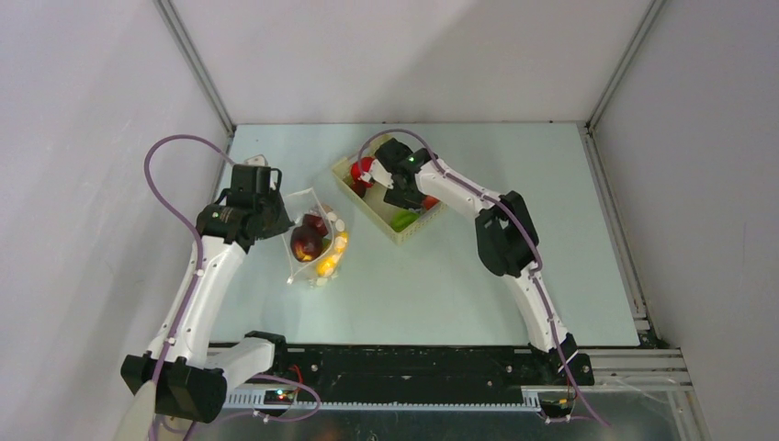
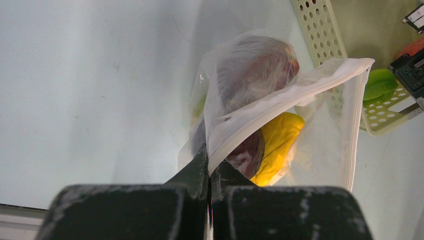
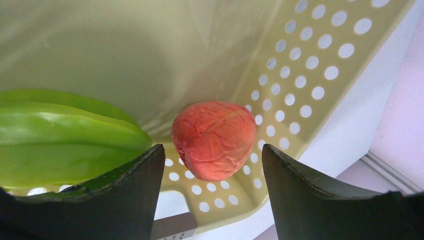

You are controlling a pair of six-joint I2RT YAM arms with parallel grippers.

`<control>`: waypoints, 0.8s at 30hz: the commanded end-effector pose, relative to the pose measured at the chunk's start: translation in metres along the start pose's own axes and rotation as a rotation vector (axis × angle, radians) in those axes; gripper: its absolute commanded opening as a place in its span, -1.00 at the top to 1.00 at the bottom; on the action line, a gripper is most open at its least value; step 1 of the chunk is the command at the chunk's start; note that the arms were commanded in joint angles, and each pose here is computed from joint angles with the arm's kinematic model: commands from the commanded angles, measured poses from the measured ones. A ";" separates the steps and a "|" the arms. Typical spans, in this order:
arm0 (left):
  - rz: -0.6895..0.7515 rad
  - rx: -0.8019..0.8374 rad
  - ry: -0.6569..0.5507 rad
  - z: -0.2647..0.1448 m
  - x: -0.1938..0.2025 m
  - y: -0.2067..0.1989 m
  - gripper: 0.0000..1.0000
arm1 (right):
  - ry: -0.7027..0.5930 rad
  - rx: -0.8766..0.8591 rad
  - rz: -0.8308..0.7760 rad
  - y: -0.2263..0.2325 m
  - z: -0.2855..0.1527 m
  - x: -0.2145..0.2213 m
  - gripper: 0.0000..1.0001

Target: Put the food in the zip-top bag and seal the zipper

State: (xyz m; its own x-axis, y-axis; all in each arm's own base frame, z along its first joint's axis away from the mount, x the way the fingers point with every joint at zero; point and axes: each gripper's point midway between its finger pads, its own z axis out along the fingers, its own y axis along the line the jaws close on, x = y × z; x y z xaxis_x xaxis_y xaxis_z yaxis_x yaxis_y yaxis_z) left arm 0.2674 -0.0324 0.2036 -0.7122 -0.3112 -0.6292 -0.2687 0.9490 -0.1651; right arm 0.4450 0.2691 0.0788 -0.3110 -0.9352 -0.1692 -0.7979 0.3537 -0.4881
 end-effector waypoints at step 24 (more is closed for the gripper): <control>0.009 0.035 -0.054 -0.011 -0.012 -0.004 1.00 | 0.140 -0.041 0.008 0.001 0.033 0.024 -0.36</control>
State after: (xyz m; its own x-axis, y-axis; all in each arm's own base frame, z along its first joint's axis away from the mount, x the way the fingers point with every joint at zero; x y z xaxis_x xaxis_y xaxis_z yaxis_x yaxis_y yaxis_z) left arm 0.2665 -0.0331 0.2056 -0.7086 -0.3120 -0.6329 -0.2645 0.9490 -0.1718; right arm 0.4477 0.2569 0.0415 -0.3579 -0.9308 -0.0743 -0.8290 0.3534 -0.4335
